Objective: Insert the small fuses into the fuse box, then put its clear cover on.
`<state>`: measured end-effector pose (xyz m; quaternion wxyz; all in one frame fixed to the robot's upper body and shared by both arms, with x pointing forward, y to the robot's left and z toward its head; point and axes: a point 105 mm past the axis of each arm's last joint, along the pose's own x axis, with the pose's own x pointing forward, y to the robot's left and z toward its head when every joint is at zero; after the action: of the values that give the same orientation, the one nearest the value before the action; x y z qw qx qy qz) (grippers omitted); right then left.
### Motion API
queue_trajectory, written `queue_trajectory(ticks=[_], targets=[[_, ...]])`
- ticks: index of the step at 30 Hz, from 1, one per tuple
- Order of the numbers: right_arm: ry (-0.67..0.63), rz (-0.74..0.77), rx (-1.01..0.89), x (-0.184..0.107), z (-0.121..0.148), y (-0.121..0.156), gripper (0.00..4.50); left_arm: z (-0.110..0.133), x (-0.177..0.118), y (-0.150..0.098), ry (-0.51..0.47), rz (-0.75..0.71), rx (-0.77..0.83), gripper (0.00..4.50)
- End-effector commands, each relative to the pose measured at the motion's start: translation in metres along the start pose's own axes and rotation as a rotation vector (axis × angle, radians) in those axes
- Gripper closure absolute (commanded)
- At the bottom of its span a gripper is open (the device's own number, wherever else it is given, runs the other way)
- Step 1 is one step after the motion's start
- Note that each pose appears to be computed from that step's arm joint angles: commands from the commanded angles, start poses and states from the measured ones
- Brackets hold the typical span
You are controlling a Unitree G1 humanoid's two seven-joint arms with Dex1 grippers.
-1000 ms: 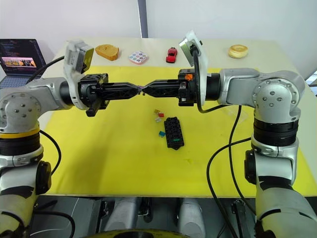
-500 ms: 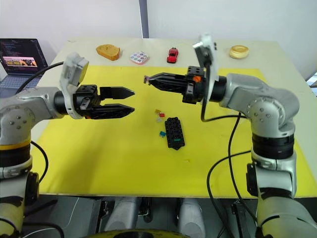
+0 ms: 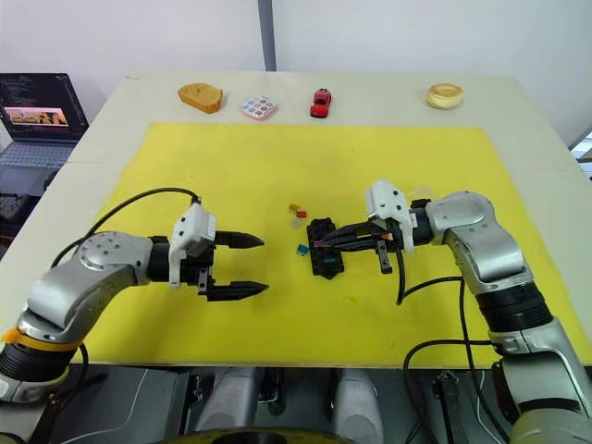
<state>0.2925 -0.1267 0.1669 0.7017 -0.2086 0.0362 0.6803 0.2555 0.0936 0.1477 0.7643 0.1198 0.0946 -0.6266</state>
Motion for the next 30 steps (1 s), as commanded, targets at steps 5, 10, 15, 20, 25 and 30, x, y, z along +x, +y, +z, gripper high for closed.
queue_trajectory(ticks=[5,10,15,20,25,30], targets=[[0.008,-0.004,-0.059,-0.003,-0.005,-0.008,4.5,0.006,0.0,-0.005,-0.015,-0.01,0.051,0.08],[0.011,0.022,-0.039,-0.002,-0.009,-0.003,4.5,0.005,-0.001,-0.005,-0.012,-0.004,0.041,0.08],[0.016,0.024,-0.033,-0.002,-0.01,-0.003,4.5,0.005,-0.001,-0.004,-0.009,0.001,0.034,0.08],[0.024,0.023,-0.031,-0.002,-0.013,-0.003,4.5,0.006,0.0,-0.004,-0.01,0.005,0.034,0.08],[0.044,0.026,-0.026,-0.002,-0.02,-0.001,4.5,0.006,0.0,-0.003,-0.011,0.012,0.033,0.08],[0.052,0.028,-0.025,0.0,-0.024,0.0,4.5,0.007,0.001,-0.003,-0.013,0.015,0.033,0.08]])
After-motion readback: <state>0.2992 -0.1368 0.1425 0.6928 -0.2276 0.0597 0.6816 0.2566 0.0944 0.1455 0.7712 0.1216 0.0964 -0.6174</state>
